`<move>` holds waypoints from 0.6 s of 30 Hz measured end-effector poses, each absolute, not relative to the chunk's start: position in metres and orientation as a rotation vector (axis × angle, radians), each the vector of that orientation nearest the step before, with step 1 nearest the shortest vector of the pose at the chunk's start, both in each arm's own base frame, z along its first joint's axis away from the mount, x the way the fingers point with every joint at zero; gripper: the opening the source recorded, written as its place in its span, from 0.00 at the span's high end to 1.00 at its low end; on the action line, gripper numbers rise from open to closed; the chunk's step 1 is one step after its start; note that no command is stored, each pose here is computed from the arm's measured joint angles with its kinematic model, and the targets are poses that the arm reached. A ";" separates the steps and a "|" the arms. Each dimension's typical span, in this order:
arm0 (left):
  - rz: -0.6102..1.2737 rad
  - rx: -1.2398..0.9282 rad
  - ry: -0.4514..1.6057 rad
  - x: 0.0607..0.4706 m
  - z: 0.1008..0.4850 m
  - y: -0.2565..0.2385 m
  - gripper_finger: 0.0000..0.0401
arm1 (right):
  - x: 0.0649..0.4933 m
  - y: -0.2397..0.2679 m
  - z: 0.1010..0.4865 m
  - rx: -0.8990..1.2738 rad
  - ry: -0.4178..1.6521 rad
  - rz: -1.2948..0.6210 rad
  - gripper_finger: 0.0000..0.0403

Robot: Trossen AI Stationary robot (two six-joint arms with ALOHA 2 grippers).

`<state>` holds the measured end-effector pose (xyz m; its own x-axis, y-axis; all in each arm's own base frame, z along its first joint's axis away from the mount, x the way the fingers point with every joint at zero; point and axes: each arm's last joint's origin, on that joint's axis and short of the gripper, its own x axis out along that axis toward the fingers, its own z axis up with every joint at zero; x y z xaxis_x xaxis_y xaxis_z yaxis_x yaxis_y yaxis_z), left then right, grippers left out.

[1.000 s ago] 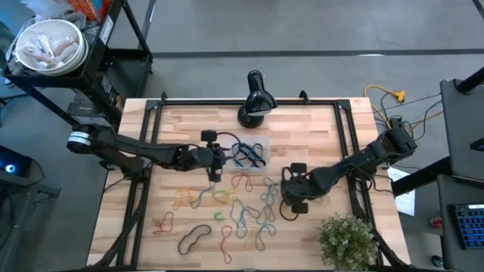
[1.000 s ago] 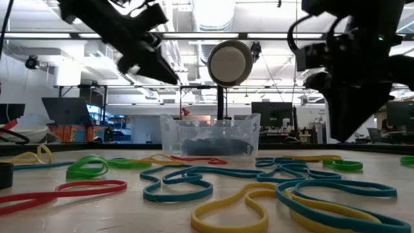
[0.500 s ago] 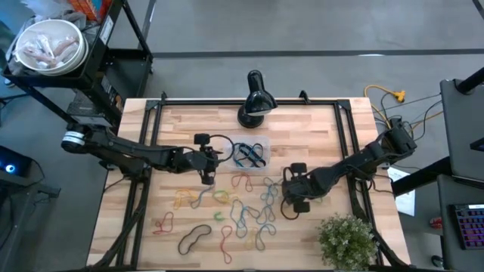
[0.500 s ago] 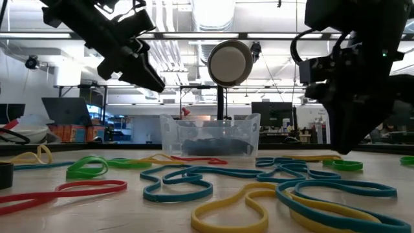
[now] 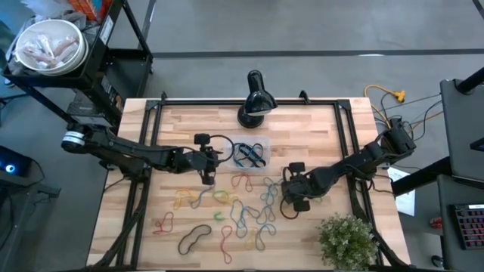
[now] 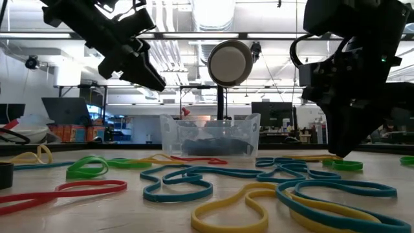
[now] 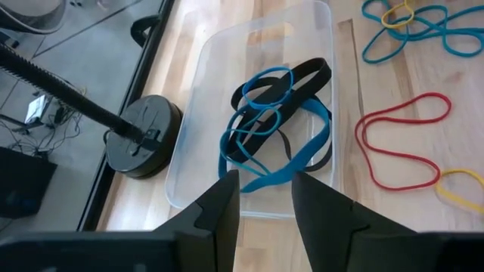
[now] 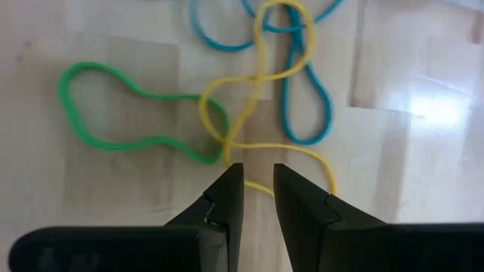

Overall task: Pick and place rubber bands into bin
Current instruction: Put the yellow rubber band into the transparent bin

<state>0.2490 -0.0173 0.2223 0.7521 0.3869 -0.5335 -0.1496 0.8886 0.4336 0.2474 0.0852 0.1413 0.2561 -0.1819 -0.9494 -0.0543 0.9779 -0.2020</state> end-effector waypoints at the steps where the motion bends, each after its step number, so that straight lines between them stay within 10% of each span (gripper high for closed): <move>1: 0.301 0.381 0.658 0.249 0.222 -0.017 0.73 | 0.248 0.086 0.141 -0.210 1.308 -0.080 0.83; 18: 0.301 0.380 0.657 0.249 0.223 -0.017 0.73 | 0.248 0.087 0.144 -0.191 1.316 -0.022 0.83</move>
<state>0.2493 -0.0173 0.2228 0.7530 0.3868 -0.5323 -0.1505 0.8888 0.4330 0.2479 0.0873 0.1444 0.2547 -0.1246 -0.9590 -0.0918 0.9841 -0.1522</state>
